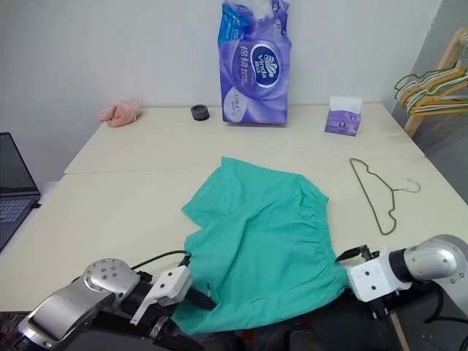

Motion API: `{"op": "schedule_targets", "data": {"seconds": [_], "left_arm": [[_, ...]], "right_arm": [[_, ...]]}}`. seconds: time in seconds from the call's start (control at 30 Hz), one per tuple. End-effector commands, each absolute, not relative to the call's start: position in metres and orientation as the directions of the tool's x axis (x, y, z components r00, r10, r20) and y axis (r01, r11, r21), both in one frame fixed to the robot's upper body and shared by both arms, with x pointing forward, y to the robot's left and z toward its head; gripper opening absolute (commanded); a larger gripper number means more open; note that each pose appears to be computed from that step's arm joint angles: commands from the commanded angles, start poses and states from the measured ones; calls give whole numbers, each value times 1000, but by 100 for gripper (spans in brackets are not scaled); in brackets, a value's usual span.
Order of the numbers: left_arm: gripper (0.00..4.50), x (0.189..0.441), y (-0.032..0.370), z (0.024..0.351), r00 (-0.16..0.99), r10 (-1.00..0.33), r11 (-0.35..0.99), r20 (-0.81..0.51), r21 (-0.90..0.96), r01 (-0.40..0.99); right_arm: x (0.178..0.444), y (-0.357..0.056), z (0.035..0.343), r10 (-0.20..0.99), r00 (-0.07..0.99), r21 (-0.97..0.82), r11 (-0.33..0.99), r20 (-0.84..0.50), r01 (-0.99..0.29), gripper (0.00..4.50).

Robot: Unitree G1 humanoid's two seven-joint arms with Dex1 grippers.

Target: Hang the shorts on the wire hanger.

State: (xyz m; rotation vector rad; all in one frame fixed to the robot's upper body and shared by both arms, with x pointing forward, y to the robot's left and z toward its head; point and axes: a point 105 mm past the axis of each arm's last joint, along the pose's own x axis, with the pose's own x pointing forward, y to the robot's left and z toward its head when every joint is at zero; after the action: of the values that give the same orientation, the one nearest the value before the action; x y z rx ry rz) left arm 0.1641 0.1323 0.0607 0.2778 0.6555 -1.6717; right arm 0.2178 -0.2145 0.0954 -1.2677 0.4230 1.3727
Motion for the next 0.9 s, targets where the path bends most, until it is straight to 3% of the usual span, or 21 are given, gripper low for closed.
{"op": "schedule_targets", "data": {"seconds": [0.03, 0.27, 0.4, 0.5, 0.7, 0.9], "left_arm": [[448, 177, 126, 72, -144, -865, -41, -481, -218, 975], [448, 215, 104, 101, 60, -942, 96, -329, -95, 991], [448, 245, 88, 133, 185, -963, 194, -194, -24, 981], [448, 263, 81, 153, 248, -961, 250, -123, 3, 968], [448, 286, 78, 160, 281, -946, 261, -160, 134, 956], [448, 288, 78, 151, 234, -951, 198, -204, 183, 963]], "right_arm": [[229, -237, 116, 465, 349, -460, -146, -813, -876, 450], [252, -276, 153, 461, 622, -528, 331, -633, -782, 450], [261, -297, 167, 393, 800, -442, 681, -453, -584, 450], [269, -308, 156, 273, 873, -343, 840, -403, -421, 450], [297, -311, 128, 93, 913, -164, 972, -396, -170, 450], [322, -321, 100, 1, 882, -176, 980, -472, -95, 450]]}}
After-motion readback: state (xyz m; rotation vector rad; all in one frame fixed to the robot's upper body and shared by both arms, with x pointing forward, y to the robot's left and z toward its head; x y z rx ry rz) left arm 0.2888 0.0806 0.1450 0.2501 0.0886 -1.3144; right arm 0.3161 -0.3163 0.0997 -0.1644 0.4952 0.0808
